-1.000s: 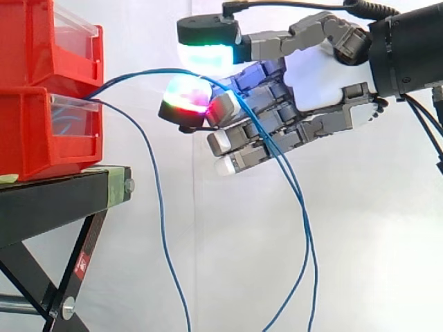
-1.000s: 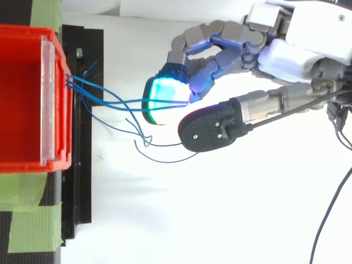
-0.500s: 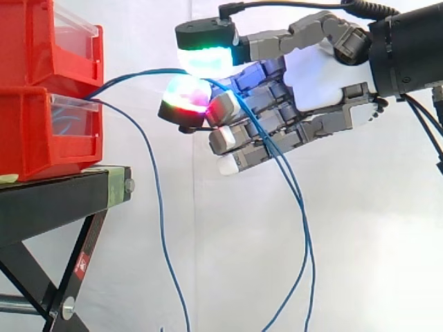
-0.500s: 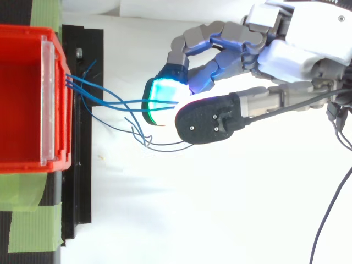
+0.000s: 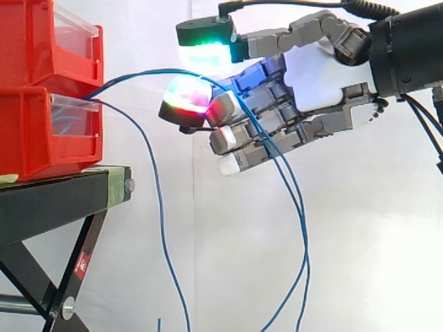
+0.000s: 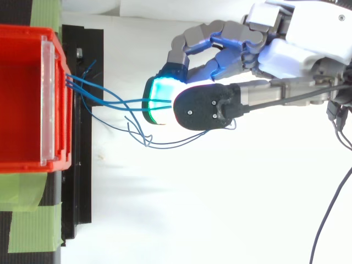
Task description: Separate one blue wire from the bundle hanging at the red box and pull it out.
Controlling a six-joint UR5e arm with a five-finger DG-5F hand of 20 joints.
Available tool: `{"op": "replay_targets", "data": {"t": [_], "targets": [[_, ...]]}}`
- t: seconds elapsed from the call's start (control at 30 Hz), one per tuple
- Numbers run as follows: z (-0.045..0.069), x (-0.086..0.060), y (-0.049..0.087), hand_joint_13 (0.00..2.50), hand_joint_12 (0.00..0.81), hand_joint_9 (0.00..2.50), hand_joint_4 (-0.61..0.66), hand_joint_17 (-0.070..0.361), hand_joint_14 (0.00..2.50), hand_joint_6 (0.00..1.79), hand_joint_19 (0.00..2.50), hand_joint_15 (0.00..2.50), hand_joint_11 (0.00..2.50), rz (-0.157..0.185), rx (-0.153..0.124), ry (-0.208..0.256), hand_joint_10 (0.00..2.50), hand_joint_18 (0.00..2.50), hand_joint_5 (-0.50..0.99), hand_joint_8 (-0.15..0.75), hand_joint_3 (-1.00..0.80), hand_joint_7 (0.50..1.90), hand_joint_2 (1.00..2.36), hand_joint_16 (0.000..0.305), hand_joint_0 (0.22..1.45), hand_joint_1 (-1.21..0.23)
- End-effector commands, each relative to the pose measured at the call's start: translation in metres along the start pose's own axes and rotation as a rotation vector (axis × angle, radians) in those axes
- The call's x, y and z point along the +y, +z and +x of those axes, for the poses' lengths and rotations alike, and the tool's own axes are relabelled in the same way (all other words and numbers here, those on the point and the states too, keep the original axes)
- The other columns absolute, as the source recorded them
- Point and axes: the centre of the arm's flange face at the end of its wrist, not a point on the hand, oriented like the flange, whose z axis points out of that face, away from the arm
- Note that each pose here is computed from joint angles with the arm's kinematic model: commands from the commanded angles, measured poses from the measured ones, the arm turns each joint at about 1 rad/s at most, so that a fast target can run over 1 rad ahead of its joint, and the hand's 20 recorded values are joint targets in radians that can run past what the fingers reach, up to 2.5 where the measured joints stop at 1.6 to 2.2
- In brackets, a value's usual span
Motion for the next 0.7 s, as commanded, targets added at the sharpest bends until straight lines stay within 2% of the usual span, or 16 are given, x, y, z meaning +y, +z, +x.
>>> {"op": "replay_targets", "data": {"t": [0.0, 0.4, 0.43, 0.53, 0.67], "targets": [[-0.0004, -0.0001, 0.0001, 0.65, 0.37, 0.55, 0.24, 0.104, 0.01, 0.85, 0.72, 1.64, 1.43, 0.0, -0.001, 0.0, 0.02, 0.44, -0.24, 0.359, -0.29, 1.19, 1.02, 0.046, 0.55, -0.58], [-0.0004, -0.0001, 0.0001, 0.63, 0.361, 0.53, 0.23, 0.101, 0.01, 0.87, 0.7, 1.64, 1.46, 0.0, -0.001, 0.0, 0.02, 0.44, -0.24, 0.337, -0.01, 1.17, 1.03, 0.045, 0.64, -0.74], [-0.0004, -0.0001, 0.0001, 0.61, 0.364, 0.51, 0.22, 0.1, 0.01, 0.87, 0.67, 1.65, 1.46, 0.0, -0.001, 0.0, 0.01, 0.42, -0.24, 0.333, -0.01, 1.19, 1.03, 0.044, 0.65, -0.76], [0.0005, 0.0, -0.0001, 0.4, 0.338, 0.38, 0.1, 0.084, 0.02, 0.87, 0.51, 1.47, 1.43, 0.0, 0.001, -0.002, 0.02, 0.2, -0.25, 0.293, -0.11, 1.2, 1.03, 0.037, 0.67, -0.85], [-0.0003, 0.0001, 0.0002, 0.37, 0.326, 0.38, 0.1, 0.08, 0.02, 0.86, 0.46, 1.44, 1.44, -0.001, -0.001, 0.0, 0.02, 0.18, -0.26, 0.288, -0.16, 1.22, 1.03, 0.035, 0.68, -0.89]]}}
